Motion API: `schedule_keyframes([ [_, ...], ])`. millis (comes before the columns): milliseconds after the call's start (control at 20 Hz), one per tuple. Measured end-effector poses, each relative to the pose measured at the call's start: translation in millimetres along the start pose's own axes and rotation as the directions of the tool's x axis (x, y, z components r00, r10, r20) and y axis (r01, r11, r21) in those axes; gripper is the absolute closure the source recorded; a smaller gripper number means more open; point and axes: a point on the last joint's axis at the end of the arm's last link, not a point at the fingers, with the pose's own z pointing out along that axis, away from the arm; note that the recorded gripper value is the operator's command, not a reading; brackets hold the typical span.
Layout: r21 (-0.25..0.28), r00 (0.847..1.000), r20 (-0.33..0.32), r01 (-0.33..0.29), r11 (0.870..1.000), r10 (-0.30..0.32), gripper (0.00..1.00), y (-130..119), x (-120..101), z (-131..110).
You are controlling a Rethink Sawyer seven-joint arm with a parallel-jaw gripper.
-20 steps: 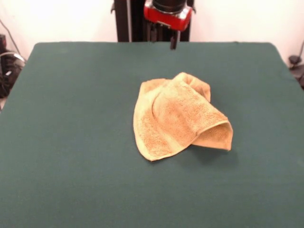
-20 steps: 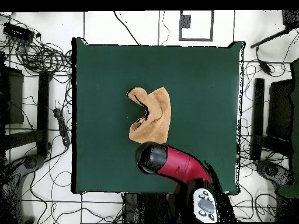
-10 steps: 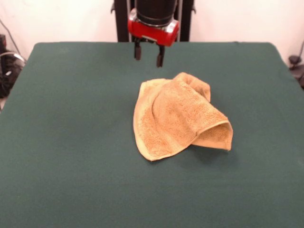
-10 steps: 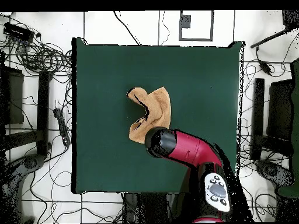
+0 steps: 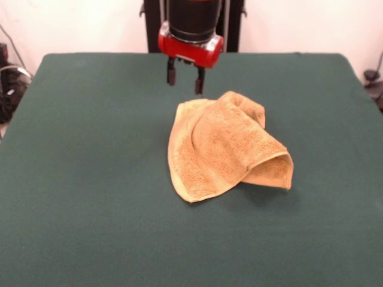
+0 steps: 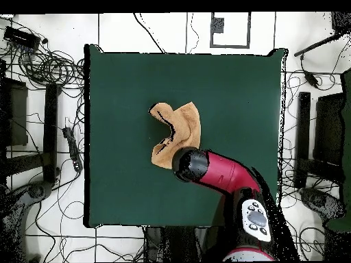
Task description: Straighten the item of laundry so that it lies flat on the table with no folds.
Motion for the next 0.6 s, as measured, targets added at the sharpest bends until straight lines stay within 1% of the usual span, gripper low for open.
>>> schedule_keyframes([
  [150,-0.005,1.0,0.012,-0.015,1.0,0.015,0.0,5,10,17],
  [250,-0.002,1.0,0.011,-0.015,1.0,0.015,0.0,8,18,30],
  [450,0.006,1.0,-0.013,-0.01,1.0,0.01,0.0,14,30,50],
  [500,0.013,0.999,-0.041,-0.009,1.0,0.01,0.0,17,40,64],
  [600,0.017,0.998,-0.055,-0.01,1.0,0.011,0.0,17,45,73],
])
